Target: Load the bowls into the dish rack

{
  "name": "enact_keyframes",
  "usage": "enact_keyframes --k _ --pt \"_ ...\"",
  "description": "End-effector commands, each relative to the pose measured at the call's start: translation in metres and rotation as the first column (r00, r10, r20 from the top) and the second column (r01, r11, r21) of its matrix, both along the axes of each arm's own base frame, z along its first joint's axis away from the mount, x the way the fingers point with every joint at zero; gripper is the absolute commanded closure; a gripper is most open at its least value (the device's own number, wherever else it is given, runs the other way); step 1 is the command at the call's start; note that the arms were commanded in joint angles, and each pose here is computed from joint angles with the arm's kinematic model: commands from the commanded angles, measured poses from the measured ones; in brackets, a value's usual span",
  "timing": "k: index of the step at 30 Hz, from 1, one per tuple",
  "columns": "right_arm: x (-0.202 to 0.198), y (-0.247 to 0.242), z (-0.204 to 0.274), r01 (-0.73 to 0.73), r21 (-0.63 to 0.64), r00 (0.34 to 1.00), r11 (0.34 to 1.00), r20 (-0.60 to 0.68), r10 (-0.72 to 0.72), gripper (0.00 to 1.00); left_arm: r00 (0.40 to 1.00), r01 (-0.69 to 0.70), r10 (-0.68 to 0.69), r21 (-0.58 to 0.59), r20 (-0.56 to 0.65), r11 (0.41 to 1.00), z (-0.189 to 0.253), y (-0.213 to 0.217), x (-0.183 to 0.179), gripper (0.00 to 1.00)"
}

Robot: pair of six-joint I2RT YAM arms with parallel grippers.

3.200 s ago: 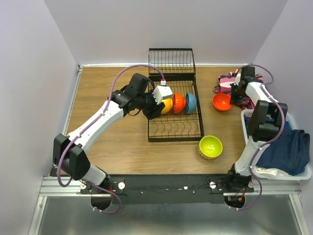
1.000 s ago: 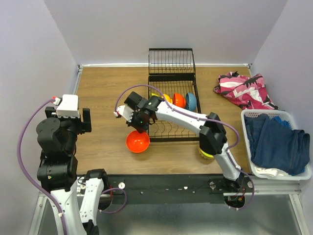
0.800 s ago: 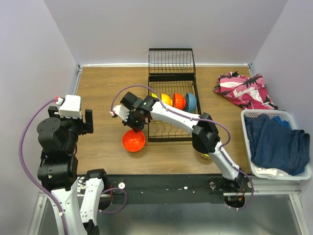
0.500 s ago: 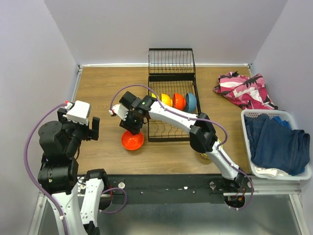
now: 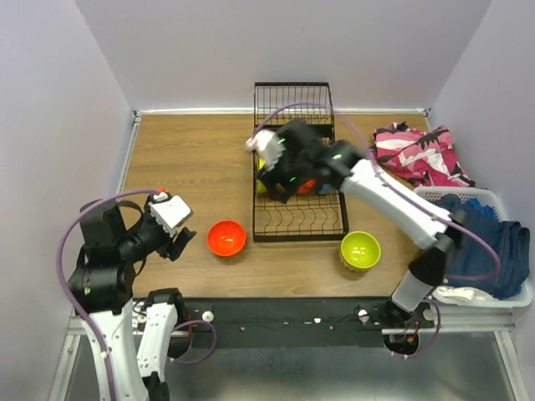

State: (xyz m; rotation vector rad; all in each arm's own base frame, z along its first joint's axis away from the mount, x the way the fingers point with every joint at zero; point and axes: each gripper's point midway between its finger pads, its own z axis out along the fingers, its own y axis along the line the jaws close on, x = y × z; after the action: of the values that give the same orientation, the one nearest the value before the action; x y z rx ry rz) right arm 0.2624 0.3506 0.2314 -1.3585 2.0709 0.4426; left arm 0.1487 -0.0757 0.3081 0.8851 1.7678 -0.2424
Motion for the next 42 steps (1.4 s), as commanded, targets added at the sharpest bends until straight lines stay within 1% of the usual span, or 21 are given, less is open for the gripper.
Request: enact_keyframes --k 1,2,3,4,5,6,7,8,10,11,12,13,16,18,20,22,26,28,34,37,42 --pt "0.073 -0.113 0.011 0.429 0.032 0.903 0.903 0.010 -0.430 0.35 0.955 0.220 -0.223 -0.039 -0.195 0.975 -0.048 -0.020 -0.012 0.29" --pt "0.083 -0.128 0.015 0.478 0.055 0.878 0.877 0.003 -0.479 0.35 0.954 0.214 -0.217 -0.040 -0.206 0.976 -0.051 -0.019 -0.007 0.28" --pt "0.091 -0.145 0.019 0.528 0.073 0.848 0.846 0.000 -0.530 0.35 0.944 0.183 -0.195 -0.068 -0.265 0.981 -0.060 -0.017 -0.001 0.28" --pt "0.102 -0.176 0.016 0.606 0.077 0.794 0.791 -0.014 -0.607 0.35 0.947 0.180 -0.189 -0.059 -0.260 0.982 -0.061 -0.016 0.008 0.28" --pt "0.104 -0.190 0.025 0.633 0.106 0.772 0.767 -0.006 -0.636 0.35 0.937 0.206 -0.216 -0.066 -0.275 0.976 -0.064 -0.024 0.010 0.29" --pt "0.105 -0.203 0.025 0.655 0.113 0.752 0.747 -0.009 -0.659 0.35 0.925 0.152 -0.181 -0.111 -0.335 0.982 -0.067 -0.029 0.015 0.28" --pt "0.107 -0.226 0.017 0.701 0.103 0.711 0.706 -0.026 -0.702 0.35 0.942 0.109 -0.126 -0.070 -0.310 0.992 -0.072 -0.028 0.034 0.28" --pt "0.102 -0.236 0.024 0.711 0.132 0.699 0.690 -0.026 -0.715 0.35 0.936 0.156 -0.170 -0.069 -0.307 0.985 -0.073 -0.044 0.034 0.26" --pt "0.098 -0.264 0.026 0.755 0.144 0.649 0.639 -0.032 -0.760 0.35 0.931 0.133 -0.143 -0.052 -0.335 0.990 -0.084 -0.058 0.050 0.26" --pt "0.093 -0.273 0.017 0.770 0.125 0.634 0.625 -0.041 -0.773 0.35 0.924 0.149 -0.157 -0.049 -0.349 0.988 -0.086 -0.065 0.052 0.27" --pt "0.087 -0.280 0.022 0.778 0.138 0.622 0.613 -0.031 -0.782 0.35 0.908 0.162 -0.169 -0.050 -0.384 0.985 -0.094 -0.074 0.055 0.28" --pt "0.085 -0.291 0.019 0.794 0.133 0.602 0.594 -0.029 -0.798 0.35 0.901 0.145 -0.158 -0.063 -0.403 0.987 -0.098 -0.077 0.057 0.28" --pt "0.073 -0.302 0.017 0.809 0.134 0.580 0.572 -0.025 -0.814 0.35 0.895 0.120 -0.094 0.032 -0.436 0.992 -0.130 -0.072 0.057 0.30" --pt "0.069 -0.306 0.014 0.814 0.133 0.573 0.566 -0.027 -0.819 0.35 0.922 0.098 -0.042 0.127 -0.384 0.987 -0.142 -0.060 0.064 0.33" --pt "0.066 -0.314 0.016 0.827 0.135 0.554 0.546 -0.023 -0.832 0.35 0.919 0.159 -0.073 0.194 -0.388 0.968 -0.162 -0.061 0.058 0.34" --pt "0.065 -0.320 0.017 0.836 0.136 0.538 0.531 -0.018 -0.842 0.35 0.890 0.235 -0.112 0.233 -0.441 0.944 -0.184 -0.065 0.043 0.36" --pt "0.064 -0.329 0.016 0.852 0.139 0.513 0.505 -0.028 -0.858 0.35 0.871 0.282 -0.130 0.265 -0.473 0.922 -0.205 -0.067 0.030 0.37" --pt "0.064 -0.332 0.014 0.857 0.139 0.505 0.496 -0.042 -0.862 0.35 0.876 0.273 -0.111 0.294 -0.468 0.916 -0.212 -0.063 0.033 0.37" --pt "0.062 -0.331 0.007 0.859 0.130 0.505 0.495 -0.067 -0.860 0.35 0.876 0.293 -0.121 0.315 -0.467 0.903 -0.224 -0.063 0.033 0.36" --pt "0.065 -0.337 0.007 0.869 0.132 0.488 0.477 -0.074 -0.869 0.35 0.868 0.321 -0.142 0.321 -0.475 0.891 -0.233 -0.064 0.030 0.37" --pt "0.069 -0.340 0.010 0.872 0.139 0.482 0.470 -0.070 -0.873 0.35 0.864 0.341 -0.153 0.333 -0.479 0.879 -0.242 -0.062 0.028 0.42"
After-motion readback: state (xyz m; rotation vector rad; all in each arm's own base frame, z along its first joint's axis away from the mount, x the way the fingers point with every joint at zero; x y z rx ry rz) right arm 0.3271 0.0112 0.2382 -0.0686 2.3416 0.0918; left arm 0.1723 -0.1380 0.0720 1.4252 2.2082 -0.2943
